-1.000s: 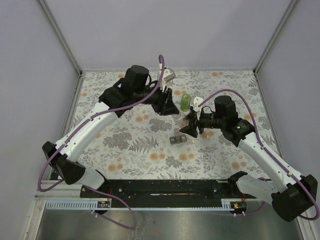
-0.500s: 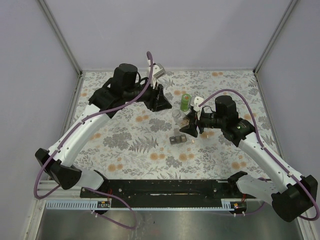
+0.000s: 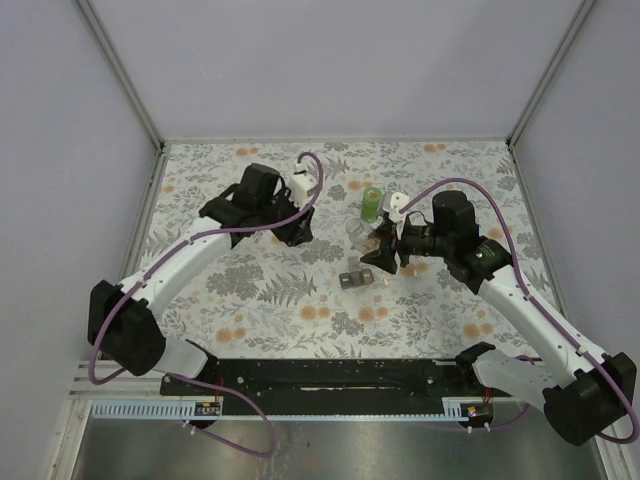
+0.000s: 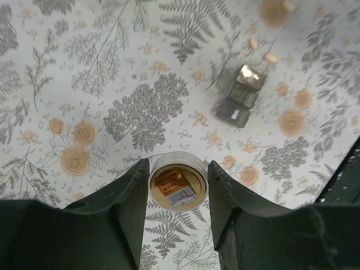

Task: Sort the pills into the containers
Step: Place the lid of the pill bottle at the center of the board.

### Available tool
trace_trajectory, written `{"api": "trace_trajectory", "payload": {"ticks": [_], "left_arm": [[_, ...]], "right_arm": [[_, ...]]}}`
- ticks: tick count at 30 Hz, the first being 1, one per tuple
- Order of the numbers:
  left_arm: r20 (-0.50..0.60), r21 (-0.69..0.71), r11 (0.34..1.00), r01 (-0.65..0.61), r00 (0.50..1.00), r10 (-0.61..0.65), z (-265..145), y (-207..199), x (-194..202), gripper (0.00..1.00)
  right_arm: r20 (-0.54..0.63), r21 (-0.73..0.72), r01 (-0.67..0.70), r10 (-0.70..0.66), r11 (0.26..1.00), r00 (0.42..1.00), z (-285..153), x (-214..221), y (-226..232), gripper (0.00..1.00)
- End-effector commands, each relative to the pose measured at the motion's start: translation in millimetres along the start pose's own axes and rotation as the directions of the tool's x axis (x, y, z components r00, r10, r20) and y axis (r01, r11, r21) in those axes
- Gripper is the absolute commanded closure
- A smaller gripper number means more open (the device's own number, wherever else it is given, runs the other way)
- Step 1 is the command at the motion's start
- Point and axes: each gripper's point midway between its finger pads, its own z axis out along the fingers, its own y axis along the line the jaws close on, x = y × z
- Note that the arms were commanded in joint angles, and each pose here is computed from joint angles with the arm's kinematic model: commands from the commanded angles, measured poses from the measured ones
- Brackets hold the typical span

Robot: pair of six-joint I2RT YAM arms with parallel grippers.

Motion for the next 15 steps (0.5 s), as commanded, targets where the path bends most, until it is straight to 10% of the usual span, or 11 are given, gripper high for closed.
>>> {"api": "trace_trajectory", "payload": {"ticks": [1, 15], "left_arm": [[-0.03, -0.095, 0.993, -0.075, 0.997, 0.073, 27, 35, 18, 1.0], [-0.254, -0.203, 0.977, -0.067, 0.967, 0.013, 99, 91, 70, 1.0]], "right_arm": [[0.033, 0.024, 0.061, -0.062, 0.998, 0.998, -8, -12, -1, 0.99], [-0.004, 0.03, 0.052, -0.052, 0.998, 0.999, -5, 9, -1, 1.0]]}}
